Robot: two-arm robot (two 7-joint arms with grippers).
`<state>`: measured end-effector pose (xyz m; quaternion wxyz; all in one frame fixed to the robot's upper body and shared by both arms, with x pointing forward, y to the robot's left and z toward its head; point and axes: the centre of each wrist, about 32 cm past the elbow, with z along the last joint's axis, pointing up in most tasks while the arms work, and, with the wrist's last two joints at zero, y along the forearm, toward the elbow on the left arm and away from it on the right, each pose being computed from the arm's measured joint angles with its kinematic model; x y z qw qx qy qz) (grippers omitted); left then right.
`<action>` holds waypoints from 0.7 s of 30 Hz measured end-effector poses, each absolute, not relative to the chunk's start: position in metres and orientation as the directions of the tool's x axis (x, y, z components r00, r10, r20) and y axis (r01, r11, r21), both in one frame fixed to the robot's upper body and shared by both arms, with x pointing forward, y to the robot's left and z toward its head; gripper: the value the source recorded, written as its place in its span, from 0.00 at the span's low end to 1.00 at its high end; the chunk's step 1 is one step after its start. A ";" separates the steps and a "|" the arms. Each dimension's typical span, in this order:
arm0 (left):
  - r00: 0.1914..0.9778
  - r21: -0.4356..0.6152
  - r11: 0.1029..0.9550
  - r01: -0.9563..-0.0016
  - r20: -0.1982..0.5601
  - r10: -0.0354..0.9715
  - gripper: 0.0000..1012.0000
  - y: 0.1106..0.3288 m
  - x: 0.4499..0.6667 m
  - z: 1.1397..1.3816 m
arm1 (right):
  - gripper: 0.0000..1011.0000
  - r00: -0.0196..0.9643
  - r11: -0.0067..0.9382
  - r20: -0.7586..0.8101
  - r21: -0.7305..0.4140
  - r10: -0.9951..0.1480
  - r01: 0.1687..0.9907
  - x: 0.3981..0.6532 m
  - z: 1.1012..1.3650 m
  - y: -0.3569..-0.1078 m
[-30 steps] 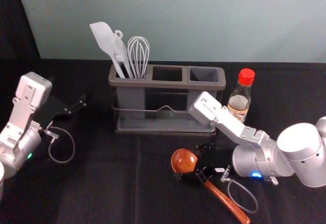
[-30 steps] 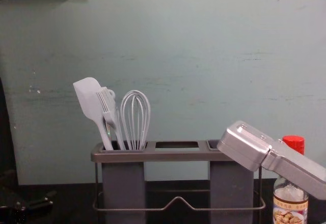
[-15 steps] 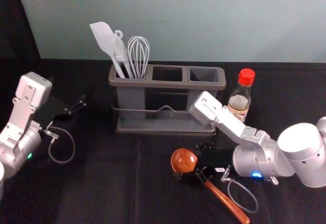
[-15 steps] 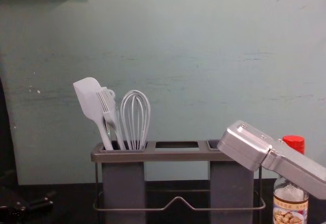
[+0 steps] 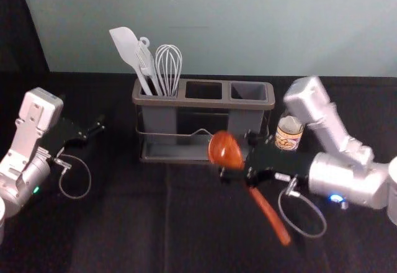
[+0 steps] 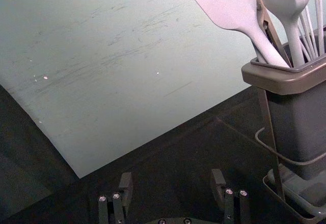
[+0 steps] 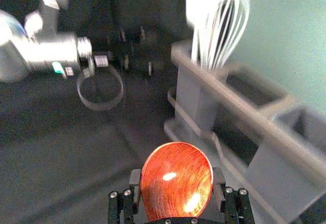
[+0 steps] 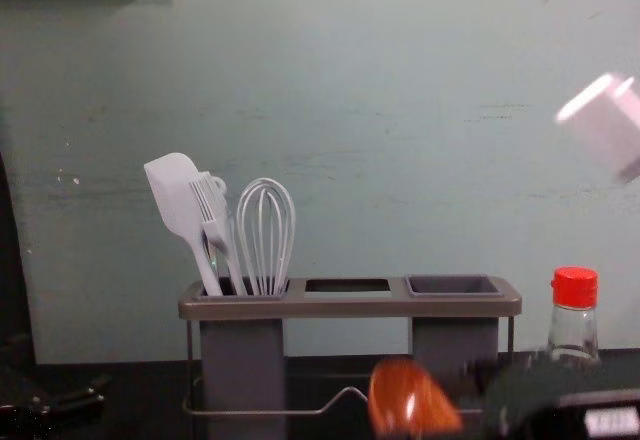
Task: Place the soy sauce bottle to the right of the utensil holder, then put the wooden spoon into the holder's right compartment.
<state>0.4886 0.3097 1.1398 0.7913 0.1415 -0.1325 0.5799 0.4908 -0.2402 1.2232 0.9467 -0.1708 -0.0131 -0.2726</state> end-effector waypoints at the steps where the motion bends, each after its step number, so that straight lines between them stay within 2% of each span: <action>1: 0.292 0.070 0.287 -0.955 0.374 0.880 0.99 0.310 0.489 1.140 | 0.83 0.850 0.799 0.120 -0.294 -0.513 0.524 0.490 1.224 -0.242; 6: 0.292 0.070 0.287 -0.955 0.374 0.880 0.99 0.310 0.489 1.140 | 0.83 0.837 0.829 0.159 -0.132 -0.524 0.544 0.485 1.232 -0.257; 13: 0.292 0.070 0.287 -0.955 0.374 0.880 0.99 0.310 0.489 1.140 | 0.83 0.830 0.851 0.204 0.028 -0.519 0.525 0.486 1.240 -0.266; 18: 0.292 0.070 0.287 -0.955 0.374 0.880 0.99 0.310 0.489 1.140 | 0.83 0.824 0.862 0.256 0.147 -0.506 0.485 0.503 1.248 -0.269; 21: 0.292 0.070 0.287 -0.955 0.374 0.880 0.99 0.310 0.489 1.140 | 0.83 0.823 0.867 0.274 0.171 -0.497 0.467 0.512 1.251 -0.269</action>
